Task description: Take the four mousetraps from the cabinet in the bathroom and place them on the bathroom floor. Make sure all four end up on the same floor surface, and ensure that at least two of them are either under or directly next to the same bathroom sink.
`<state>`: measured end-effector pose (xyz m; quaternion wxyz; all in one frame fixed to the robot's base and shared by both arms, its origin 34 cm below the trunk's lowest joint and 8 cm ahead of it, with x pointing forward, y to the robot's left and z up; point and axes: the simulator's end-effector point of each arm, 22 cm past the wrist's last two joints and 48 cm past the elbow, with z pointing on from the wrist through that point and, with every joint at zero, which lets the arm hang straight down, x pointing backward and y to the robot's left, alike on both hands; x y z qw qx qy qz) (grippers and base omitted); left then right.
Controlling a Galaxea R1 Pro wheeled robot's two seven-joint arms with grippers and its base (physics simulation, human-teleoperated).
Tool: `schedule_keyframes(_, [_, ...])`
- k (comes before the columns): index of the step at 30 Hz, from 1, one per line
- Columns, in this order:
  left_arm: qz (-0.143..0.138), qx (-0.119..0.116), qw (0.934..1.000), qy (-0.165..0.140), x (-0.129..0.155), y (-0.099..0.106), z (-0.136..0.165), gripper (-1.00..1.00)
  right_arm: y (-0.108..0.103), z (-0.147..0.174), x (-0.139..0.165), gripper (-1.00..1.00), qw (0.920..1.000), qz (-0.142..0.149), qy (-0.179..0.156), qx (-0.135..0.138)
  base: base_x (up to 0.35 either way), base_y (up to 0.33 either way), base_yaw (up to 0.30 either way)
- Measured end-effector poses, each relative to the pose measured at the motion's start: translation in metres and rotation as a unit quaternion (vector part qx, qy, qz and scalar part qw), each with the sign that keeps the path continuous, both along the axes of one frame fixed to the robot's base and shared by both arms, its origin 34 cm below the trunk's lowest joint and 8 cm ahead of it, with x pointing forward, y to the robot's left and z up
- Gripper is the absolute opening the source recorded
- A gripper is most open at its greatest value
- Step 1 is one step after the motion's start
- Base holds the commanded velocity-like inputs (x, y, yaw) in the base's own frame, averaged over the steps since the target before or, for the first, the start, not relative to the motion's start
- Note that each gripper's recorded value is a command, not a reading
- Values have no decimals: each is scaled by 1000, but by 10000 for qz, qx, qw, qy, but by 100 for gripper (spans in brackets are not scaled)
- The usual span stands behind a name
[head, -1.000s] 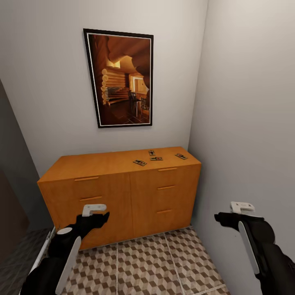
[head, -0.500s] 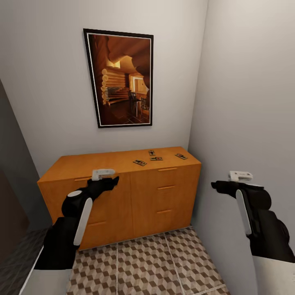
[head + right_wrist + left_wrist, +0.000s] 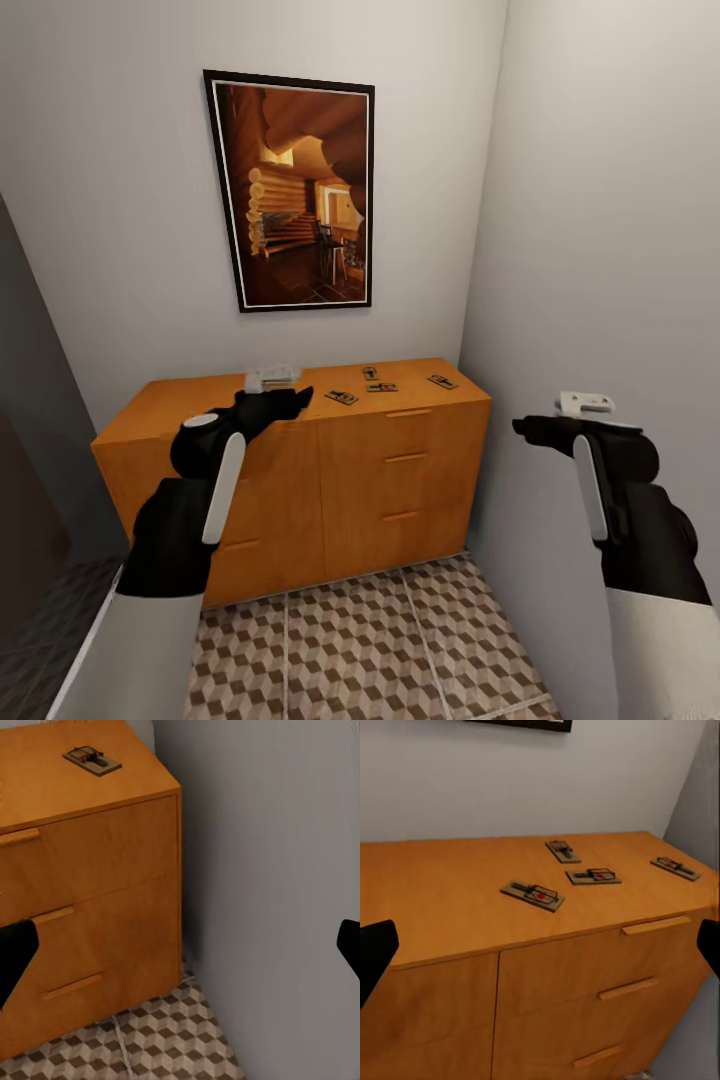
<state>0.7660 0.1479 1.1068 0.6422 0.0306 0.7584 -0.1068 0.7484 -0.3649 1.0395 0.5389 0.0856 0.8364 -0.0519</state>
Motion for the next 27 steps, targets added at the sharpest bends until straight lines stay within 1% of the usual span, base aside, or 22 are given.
schedule_keyframes(7, [-109,12,9996,-279,6,-12,50,100,1,15,12,100,10000,6,-74,35,0,0,0])
schedule_keyframes(8, [-108,13,9996,-279,6,-12,50,100,1,15,12,100,10000,5,-74,35,0,0,0])
schedule_keyframes(14, [-108,91,9993,-358,11,-12,80,100,6,40,29,100,9998,36,-177,5,0,0,0])
schedule_keyframes(19, [-71,151,9995,-281,14,-7,84,100,15,54,41,100,9998,98,-195,-26,0,0,0])
schedule_keyframes(22, [-17,232,9996,-136,16,2,80,100,28,63,50,100,9996,199,-206,0,0,0,0])
schedule_keyframes(25, [57,337,9994,32,16,15,73,100,47,71,59,100,9992,326,-209,69,0,0,0])
schedule_keyframes(26, [54,335,9994,34,16,15,73,100,47,71,59,100,9992,321,-208,63,0,0,0])
schedule_keyframes(27, [82,368,9993,64,16,19,72,100,54,72,61,100,9991,365,-207,93,0,0,0])
